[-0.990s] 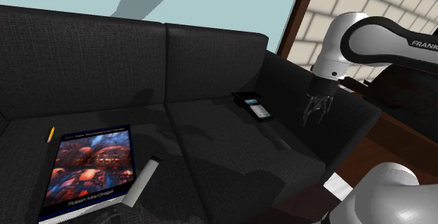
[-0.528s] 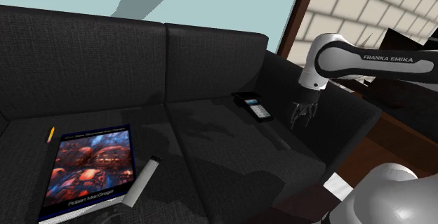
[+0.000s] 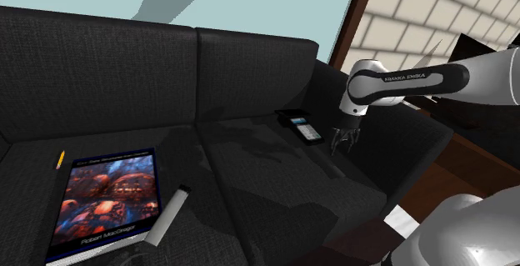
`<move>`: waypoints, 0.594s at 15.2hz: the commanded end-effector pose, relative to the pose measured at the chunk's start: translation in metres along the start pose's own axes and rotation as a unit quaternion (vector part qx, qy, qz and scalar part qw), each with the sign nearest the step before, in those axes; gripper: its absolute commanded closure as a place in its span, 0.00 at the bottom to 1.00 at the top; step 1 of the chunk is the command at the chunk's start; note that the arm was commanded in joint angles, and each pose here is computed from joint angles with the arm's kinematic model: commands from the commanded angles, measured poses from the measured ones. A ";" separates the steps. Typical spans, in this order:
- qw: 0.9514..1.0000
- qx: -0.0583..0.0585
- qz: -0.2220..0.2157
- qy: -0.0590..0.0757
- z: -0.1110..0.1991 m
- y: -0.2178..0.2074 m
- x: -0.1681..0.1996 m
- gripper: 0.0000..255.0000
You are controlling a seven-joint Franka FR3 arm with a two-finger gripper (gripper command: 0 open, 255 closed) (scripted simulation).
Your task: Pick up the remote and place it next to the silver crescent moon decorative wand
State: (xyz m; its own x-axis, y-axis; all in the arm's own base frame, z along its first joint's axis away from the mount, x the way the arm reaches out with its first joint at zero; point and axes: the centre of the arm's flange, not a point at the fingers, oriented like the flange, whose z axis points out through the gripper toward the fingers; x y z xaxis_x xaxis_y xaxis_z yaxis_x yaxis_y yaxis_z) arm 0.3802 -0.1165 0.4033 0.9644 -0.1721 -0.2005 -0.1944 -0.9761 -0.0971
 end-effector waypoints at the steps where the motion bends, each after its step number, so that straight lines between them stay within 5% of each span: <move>1: 1.000 -0.002 0.001 0.001 0.012 0.015 0.017 0.00; 9: 1.000 -0.005 0.004 0.000 0.057 0.043 0.057 0.00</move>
State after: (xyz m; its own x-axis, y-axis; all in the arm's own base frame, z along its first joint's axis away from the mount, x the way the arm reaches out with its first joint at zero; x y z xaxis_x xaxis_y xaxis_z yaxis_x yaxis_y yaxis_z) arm 0.4163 -0.1613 0.3363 0.9630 -0.1793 -0.2014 -0.1997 -0.9761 -0.0860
